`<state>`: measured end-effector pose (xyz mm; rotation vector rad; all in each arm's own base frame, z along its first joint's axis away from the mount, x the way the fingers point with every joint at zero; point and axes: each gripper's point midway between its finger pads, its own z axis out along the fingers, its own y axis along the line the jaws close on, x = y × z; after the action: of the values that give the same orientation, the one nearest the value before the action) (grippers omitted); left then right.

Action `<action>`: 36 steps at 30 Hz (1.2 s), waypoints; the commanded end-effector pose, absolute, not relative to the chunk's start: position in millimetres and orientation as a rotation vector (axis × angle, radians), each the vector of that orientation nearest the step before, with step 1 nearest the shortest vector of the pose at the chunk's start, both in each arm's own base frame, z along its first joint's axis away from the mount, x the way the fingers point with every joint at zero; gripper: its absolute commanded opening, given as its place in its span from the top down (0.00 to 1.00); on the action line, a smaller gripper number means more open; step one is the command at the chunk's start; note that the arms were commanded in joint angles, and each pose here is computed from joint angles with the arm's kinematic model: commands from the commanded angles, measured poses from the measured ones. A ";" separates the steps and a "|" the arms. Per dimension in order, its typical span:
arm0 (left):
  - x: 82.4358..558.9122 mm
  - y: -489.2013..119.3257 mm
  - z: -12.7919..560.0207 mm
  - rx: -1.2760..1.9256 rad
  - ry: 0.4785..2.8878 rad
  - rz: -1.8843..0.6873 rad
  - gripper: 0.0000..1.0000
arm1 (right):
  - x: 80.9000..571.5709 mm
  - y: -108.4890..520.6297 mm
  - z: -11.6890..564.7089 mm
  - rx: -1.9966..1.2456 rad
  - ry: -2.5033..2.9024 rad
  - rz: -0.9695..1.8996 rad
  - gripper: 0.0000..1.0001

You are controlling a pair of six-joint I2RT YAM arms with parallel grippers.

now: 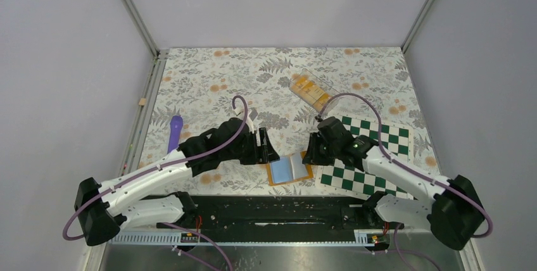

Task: Put the credit cards into the card holder
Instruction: Place the card holder at the center of the board, then move the storage box to the center of the board.

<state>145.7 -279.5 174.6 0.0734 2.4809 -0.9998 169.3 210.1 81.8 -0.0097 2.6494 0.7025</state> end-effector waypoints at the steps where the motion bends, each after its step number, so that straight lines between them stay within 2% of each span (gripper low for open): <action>1: 152.0 -284.1 183.4 0.073 2.463 -1.001 0.34 | 171.7 240.4 88.2 -0.162 2.681 0.816 0.83; 3: 151.1 -284.9 180.0 0.067 2.479 -0.999 0.34 | 173.2 246.9 78.3 -0.143 2.726 0.816 0.96; 4: 150.4 -285.6 178.6 0.066 2.486 -0.999 0.34 | 173.7 248.2 72.1 -0.123 2.755 0.803 1.00; 13: 148.5 -290.9 175.0 0.080 2.517 -1.006 0.34 | 164.4 224.8 7.6 0.173 2.974 0.518 1.00; 20: 150.9 -292.9 181.1 0.088 2.500 -1.013 0.34 | 167.3 231.1 13.0 0.122 2.967 0.559 0.98; 27: 151.3 -291.8 182.2 0.097 2.487 -1.012 0.33 | 195.1 224.7 69.4 0.058 2.800 0.575 0.54; 33: 150.6 -291.9 178.3 0.106 2.498 -1.005 0.33 | 244.9 196.9 106.0 0.162 2.707 0.596 0.31; 36: 149.8 -291.8 175.9 0.109 2.503 -1.004 0.33 | 277.9 172.3 116.4 0.248 2.690 0.555 0.23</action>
<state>145.8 -283.0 159.0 0.0837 2.5554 -0.9454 246.7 203.1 101.6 0.2076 2.7033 0.6330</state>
